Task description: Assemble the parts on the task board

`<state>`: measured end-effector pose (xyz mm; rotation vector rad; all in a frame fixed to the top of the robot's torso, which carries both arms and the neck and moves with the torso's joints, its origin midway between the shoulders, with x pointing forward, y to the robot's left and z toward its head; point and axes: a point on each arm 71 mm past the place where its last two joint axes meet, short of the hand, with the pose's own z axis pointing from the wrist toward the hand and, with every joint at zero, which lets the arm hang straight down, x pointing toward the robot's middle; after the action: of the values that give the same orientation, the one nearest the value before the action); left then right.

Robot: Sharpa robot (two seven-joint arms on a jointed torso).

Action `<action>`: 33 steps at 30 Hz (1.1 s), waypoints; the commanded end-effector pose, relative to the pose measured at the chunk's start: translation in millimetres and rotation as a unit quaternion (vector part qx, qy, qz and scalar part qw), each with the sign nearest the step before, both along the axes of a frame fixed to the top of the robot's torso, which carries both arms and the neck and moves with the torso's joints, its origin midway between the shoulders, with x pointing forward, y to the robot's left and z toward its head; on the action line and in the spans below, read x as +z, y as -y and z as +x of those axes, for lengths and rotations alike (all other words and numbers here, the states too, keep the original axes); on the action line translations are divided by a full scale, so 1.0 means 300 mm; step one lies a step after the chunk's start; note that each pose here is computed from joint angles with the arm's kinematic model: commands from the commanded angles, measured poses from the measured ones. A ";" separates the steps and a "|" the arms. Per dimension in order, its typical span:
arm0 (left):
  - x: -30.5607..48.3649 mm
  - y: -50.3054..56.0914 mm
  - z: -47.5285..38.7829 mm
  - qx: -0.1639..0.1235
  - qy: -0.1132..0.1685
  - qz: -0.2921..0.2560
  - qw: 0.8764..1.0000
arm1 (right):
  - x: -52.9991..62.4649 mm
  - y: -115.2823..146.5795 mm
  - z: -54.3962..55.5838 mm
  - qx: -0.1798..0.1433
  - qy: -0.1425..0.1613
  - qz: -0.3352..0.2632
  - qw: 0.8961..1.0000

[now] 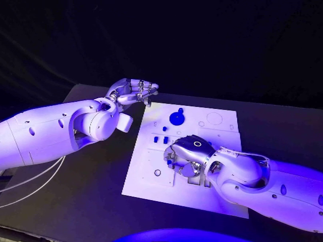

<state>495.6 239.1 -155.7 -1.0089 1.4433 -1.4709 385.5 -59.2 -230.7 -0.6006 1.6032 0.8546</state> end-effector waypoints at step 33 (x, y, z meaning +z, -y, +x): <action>-0.002 -0.004 0.002 -0.005 -0.005 -0.002 1.000 | 0.231 0.312 0.056 -0.091 -0.008 -0.017 0.996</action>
<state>496.5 242.7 -156.8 -1.0178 1.4492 -1.4573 402.7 -151.2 -156.1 -0.4599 1.5672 0.7130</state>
